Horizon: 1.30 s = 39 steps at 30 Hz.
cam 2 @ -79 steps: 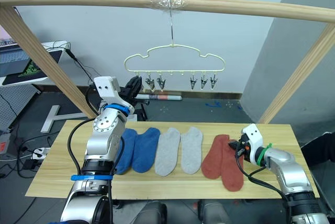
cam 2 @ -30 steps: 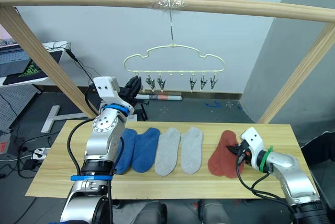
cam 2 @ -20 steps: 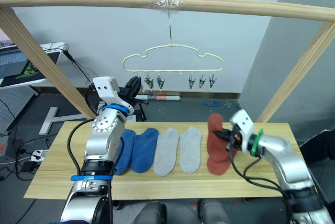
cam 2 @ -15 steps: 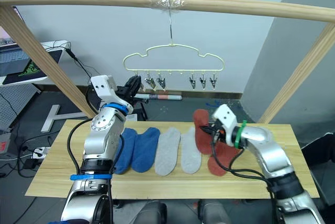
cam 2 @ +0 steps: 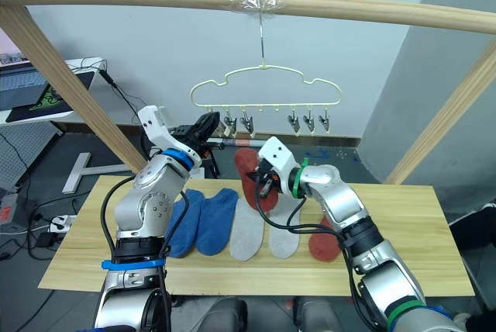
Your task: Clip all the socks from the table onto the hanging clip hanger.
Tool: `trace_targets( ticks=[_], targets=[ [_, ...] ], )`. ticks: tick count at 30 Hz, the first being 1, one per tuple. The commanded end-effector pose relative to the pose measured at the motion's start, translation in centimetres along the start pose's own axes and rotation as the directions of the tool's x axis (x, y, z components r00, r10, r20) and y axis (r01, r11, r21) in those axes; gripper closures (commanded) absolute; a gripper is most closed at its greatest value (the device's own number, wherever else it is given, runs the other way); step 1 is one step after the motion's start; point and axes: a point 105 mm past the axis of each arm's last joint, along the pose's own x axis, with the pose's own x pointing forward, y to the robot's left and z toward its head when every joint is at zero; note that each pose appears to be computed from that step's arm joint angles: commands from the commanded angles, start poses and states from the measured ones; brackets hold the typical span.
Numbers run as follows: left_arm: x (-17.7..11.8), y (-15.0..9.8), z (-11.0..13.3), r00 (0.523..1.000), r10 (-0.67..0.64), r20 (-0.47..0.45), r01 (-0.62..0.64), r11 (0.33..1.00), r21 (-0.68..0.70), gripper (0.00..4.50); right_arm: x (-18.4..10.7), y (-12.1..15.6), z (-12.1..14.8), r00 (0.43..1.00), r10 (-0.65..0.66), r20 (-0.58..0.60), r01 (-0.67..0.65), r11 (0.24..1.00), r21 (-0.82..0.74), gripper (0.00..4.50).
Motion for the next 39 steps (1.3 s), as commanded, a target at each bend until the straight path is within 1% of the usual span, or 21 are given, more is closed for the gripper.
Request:
trace_targets(
  ticks=[1,5,11,14,21,27,32,39],
  targets=[
    [-0.2,-1.4,2.0,0.997,-0.048,0.065,0.048,0.999,0.010,4.50,0.9,0.1,1.5,0.999,0.010,0.040,-0.009,1.000,-0.025,4.47],
    [-0.4,-1.8,2.0,0.996,-0.069,0.057,0.069,0.998,0.004,4.50,1.9,0.1,2.4,0.998,0.014,0.065,-0.013,1.000,-0.017,4.47],
    [-0.8,-2.1,1.9,0.995,-0.094,0.045,0.094,0.996,-0.004,4.50,2.4,0.1,3.7,0.993,0.020,0.119,-0.022,1.000,0.015,4.47],
    [-1.4,-2.6,1.4,0.989,-0.147,0.009,0.147,0.988,-0.043,4.50,2.3,0.2,4.9,0.986,0.029,0.164,-0.038,0.998,0.054,4.47],
    [-3.0,-1.8,1.5,0.977,-0.208,-0.043,0.200,0.969,-0.144,4.50,1.5,0.9,5.1,0.981,0.084,0.177,-0.096,0.993,0.065,4.47],
    [-3.9,-1.3,1.8,0.956,-0.276,-0.103,0.258,0.953,-0.159,4.50,0.5,1.3,5.5,0.971,0.128,0.200,-0.142,0.988,0.057,4.47],
    [-3.7,-1.5,2.4,0.952,-0.295,-0.083,0.271,0.937,-0.221,4.50,0.1,1.6,6.0,0.965,0.150,0.214,-0.163,0.985,0.048,4.47],
    [-3.6,-1.4,2.2,0.955,-0.281,-0.092,0.259,0.946,-0.197,4.50,0.4,2.0,6.0,0.965,0.155,0.213,-0.166,0.985,0.038,4.47]
  ],
)
